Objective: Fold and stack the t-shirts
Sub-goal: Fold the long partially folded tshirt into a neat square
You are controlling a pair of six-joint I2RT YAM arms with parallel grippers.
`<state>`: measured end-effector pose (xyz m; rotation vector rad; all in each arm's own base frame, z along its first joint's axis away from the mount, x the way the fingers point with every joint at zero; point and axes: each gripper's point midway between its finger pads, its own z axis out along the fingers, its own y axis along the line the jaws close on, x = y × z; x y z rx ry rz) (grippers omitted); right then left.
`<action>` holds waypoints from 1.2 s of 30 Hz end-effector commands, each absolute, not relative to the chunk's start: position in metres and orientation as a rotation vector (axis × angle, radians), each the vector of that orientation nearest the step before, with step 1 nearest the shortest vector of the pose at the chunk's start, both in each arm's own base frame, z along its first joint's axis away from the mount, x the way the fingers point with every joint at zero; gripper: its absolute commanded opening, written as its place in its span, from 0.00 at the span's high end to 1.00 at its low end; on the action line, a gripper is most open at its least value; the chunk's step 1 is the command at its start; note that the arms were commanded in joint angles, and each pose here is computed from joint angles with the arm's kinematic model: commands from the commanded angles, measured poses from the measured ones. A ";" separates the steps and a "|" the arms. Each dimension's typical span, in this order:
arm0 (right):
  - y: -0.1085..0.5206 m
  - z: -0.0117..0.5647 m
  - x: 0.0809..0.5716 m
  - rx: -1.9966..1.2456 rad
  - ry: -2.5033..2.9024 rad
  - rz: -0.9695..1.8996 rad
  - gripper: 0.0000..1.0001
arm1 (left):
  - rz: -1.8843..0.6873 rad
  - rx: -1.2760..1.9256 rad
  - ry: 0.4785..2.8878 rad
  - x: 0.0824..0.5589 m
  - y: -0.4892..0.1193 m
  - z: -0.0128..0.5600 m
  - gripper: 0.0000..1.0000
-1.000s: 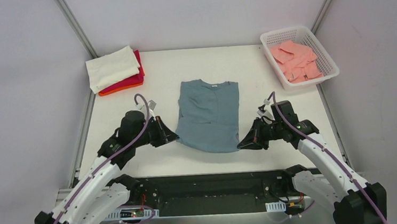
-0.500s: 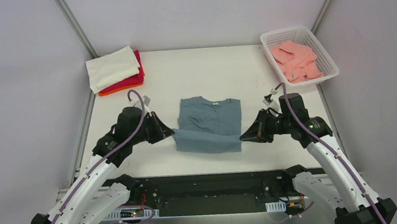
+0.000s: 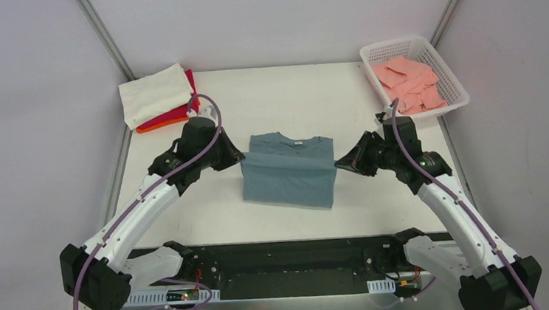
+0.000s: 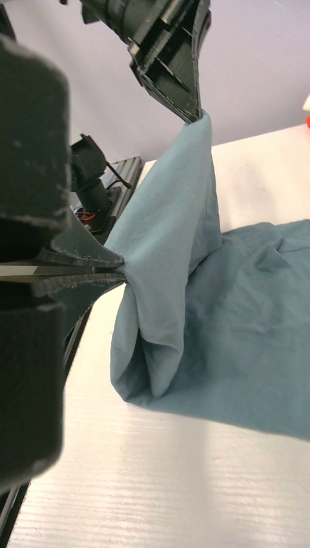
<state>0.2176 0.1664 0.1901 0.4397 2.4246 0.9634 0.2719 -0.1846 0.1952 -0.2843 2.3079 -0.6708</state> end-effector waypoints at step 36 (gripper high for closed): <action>0.145 0.093 0.391 0.748 2.470 0.825 1.00 | -0.589 -0.337 2.507 0.452 -0.203 0.085 1.00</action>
